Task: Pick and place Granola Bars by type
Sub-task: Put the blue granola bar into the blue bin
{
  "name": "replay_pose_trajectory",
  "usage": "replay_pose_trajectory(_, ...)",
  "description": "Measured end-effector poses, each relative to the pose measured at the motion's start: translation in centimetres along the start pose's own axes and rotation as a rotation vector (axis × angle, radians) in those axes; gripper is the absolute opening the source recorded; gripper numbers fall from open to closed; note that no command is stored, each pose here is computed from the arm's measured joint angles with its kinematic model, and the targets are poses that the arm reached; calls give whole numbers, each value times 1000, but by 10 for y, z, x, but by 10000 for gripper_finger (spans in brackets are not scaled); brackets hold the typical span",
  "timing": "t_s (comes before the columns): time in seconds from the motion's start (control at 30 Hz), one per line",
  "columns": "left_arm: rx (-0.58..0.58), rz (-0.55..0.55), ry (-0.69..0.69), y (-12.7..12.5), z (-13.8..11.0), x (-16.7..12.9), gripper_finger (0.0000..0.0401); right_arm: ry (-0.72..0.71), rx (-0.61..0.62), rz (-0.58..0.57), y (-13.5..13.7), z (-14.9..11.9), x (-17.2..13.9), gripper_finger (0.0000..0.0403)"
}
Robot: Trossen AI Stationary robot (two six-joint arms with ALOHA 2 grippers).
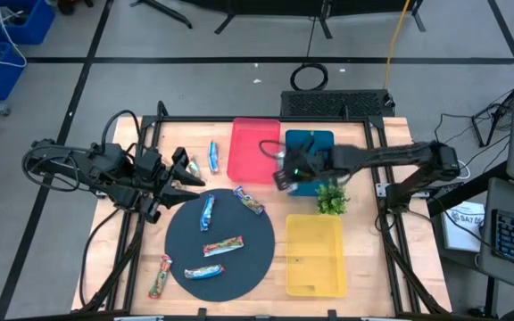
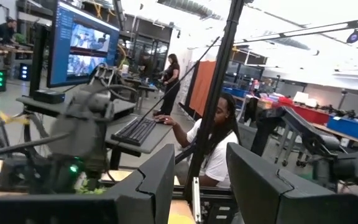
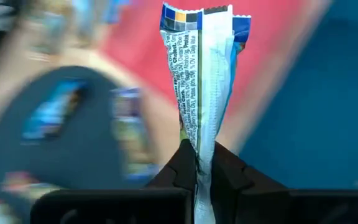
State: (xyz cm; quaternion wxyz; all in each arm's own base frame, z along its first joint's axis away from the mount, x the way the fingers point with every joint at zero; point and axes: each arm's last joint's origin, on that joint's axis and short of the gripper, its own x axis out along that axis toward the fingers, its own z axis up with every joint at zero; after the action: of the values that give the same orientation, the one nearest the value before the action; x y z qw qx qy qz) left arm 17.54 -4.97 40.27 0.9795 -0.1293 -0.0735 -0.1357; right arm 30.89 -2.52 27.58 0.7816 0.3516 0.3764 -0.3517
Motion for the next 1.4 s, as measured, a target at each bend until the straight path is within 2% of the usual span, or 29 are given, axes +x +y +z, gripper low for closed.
replay_pose_trajectory(0.17,-7,4,4,1,0,0,149,122,-91,-189,-41,19,6,12)
replay_pose_trajectory(0.4,-7,42,-4,2,0,0,149,139,-109,-235,-78,48,19,11)
replay_pose_trajectory(0.5,-8,65,-10,2,0,0,149,180,-83,-219,-94,42,37,11)
replay_pose_trajectory(0.67,-9,81,-14,3,0,0,149,221,-18,-176,-115,18,66,10)
replay_pose_trajectory(0.87,-5,81,-14,3,0,0,149,267,0,-163,-128,-5,83,12)
replay_pose_trajectory(1.0,-1,88,16,3,-3,0,149,290,-28,-153,-130,-8,84,55)
replay_pose_trajectory(1.13,37,132,180,7,-18,-2,149,335,-52,-113,-126,-3,78,124)
replay_pose_trajectory(1.27,7,278,364,17,-41,0,149,332,-87,-50,-114,10,69,187)
replay_pose_trajectory(1.4,-67,370,488,23,-57,1,149,234,-151,-51,-100,32,53,227)
